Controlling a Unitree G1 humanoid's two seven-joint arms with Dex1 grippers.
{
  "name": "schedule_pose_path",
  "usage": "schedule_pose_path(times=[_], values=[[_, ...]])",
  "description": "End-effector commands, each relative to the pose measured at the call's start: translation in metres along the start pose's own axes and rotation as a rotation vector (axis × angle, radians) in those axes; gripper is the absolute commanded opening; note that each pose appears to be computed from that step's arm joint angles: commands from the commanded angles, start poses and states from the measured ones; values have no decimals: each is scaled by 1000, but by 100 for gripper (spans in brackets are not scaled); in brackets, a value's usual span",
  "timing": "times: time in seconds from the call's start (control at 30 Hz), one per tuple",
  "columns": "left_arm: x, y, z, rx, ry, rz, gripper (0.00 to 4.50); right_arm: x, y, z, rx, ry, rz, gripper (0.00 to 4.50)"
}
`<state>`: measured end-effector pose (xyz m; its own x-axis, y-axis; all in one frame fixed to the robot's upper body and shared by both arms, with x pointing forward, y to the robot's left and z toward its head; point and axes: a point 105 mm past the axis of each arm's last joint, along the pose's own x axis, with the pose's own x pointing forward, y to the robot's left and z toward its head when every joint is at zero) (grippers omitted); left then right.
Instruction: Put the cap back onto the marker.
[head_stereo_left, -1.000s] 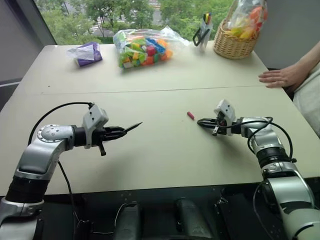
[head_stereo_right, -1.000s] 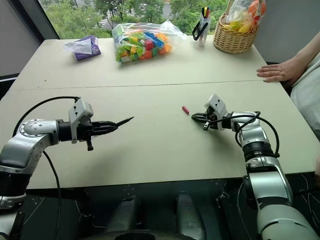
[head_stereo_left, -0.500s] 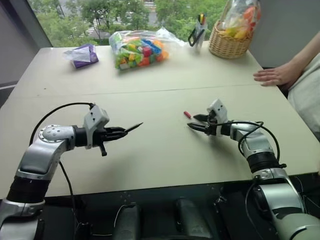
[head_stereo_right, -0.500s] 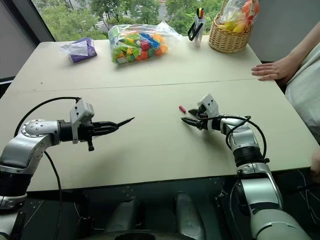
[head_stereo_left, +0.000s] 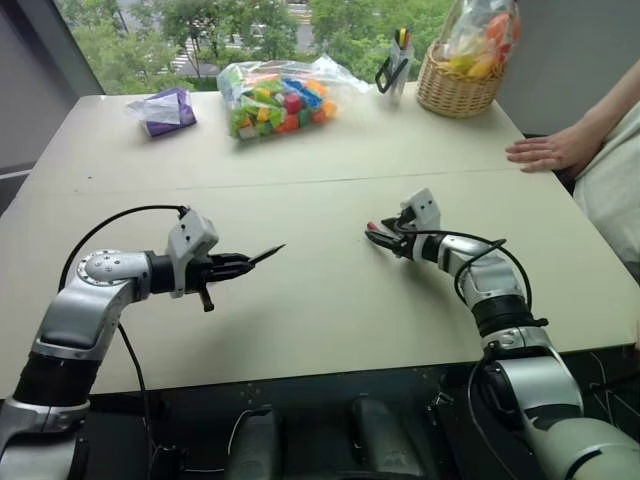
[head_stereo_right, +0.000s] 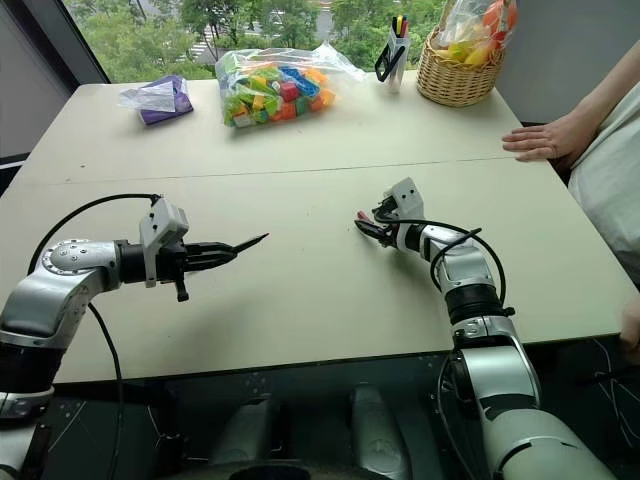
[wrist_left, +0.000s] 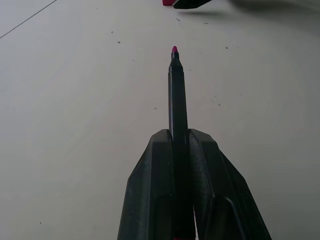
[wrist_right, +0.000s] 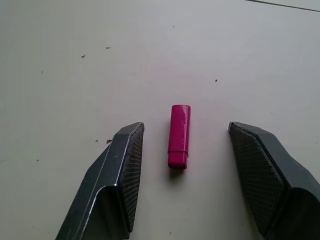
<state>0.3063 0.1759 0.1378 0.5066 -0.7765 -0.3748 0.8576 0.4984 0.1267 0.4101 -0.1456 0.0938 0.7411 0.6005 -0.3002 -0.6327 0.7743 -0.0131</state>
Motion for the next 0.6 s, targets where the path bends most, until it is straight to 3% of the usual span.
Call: schedule_pose_path(times=[0.03, 0.33, 0.43, 0.57, 0.6], values=[[-3, -1, 10, 41, -25, 5, 0, 6, 10, -7, -24, 36, 23, 276], [-4, -1, 9, 40, -25, 12, 0, 6, 23, -23, -149, 99, 49, 276], [-3, -1, 9, 40, -25, 13, 0, 6, 27, -25, -157, 103, 56, 196], [-3, 0, 9, 41, -25, 13, 0, 6, 28, -26, -159, 104, 56, 5], [-3, 0, 9, 41, -25, 13, 0, 6, 28, -25, -158, 104, 56, 5]])
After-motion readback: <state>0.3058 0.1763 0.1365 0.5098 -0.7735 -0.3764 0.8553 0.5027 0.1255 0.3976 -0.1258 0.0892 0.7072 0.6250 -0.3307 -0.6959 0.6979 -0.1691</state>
